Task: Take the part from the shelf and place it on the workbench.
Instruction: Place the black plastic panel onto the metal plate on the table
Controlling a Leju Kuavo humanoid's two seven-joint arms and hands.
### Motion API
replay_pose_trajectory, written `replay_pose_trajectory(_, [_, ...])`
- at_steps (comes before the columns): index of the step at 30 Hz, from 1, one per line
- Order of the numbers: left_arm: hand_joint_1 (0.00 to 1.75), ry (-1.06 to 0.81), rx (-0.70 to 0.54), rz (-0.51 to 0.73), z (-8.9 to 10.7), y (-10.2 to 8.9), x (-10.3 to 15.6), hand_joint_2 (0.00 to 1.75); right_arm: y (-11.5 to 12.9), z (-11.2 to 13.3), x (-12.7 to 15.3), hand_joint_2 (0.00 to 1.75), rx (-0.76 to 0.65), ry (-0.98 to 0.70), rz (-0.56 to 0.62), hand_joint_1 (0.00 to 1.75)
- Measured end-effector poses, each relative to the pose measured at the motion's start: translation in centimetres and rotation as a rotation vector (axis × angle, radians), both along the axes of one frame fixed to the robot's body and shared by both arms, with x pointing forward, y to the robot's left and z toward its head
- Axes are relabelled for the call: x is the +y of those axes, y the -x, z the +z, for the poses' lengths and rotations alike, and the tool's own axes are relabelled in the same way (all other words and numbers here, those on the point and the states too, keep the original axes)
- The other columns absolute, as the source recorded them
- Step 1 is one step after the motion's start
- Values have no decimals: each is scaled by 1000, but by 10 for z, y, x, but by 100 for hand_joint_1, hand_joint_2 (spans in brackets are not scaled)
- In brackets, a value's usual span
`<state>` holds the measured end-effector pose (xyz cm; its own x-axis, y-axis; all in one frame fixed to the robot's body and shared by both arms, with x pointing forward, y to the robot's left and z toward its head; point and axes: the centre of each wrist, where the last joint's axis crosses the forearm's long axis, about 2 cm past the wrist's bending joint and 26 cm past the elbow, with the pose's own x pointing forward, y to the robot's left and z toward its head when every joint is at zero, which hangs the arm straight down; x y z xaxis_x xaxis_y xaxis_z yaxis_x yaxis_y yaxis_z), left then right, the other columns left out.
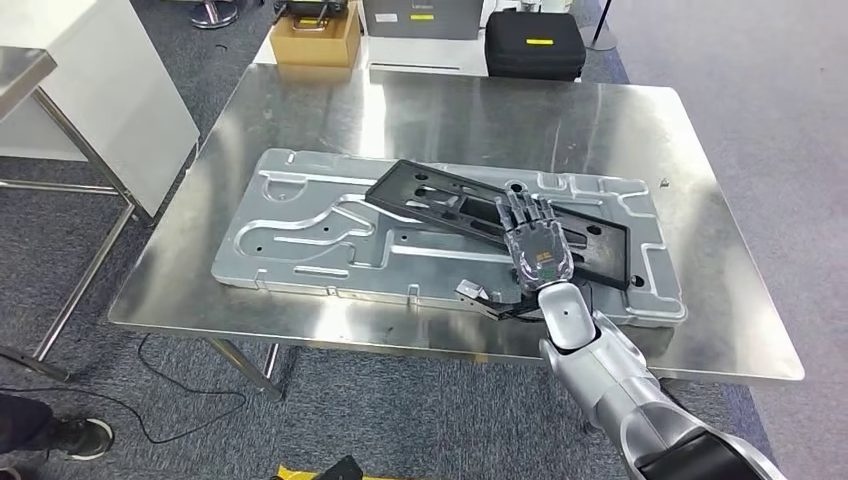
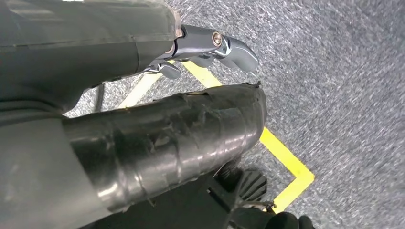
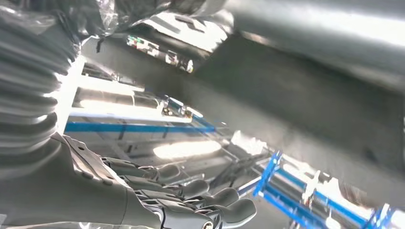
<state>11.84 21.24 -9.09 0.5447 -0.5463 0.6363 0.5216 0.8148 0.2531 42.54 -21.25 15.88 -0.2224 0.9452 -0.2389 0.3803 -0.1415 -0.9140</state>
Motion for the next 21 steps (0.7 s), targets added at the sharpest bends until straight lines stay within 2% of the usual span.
replay_pose_trajectory(5, [0,-2,2,23,-2,6,1,0,12,-12,-11,0,-30,-7,32,0])
replay_pose_trajectory(9, [0,-6,-2,48,-3,11,2,0,23,-10,-26,0,-91,-29,56,0])
replay_pose_trajectory(11, [0,-10,-3,65,-4,14,3,0,36,-12,-33,0,-124,-69,73,0])
replay_pose_trajectory(14, [0,-20,2,98,-6,22,5,0,65,-14,-40,0,-177,-202,114,0])
replay_pose_trajectory(21, [0,-44,2,158,-8,33,9,0,126,4,-40,0,-338,-582,294,0])
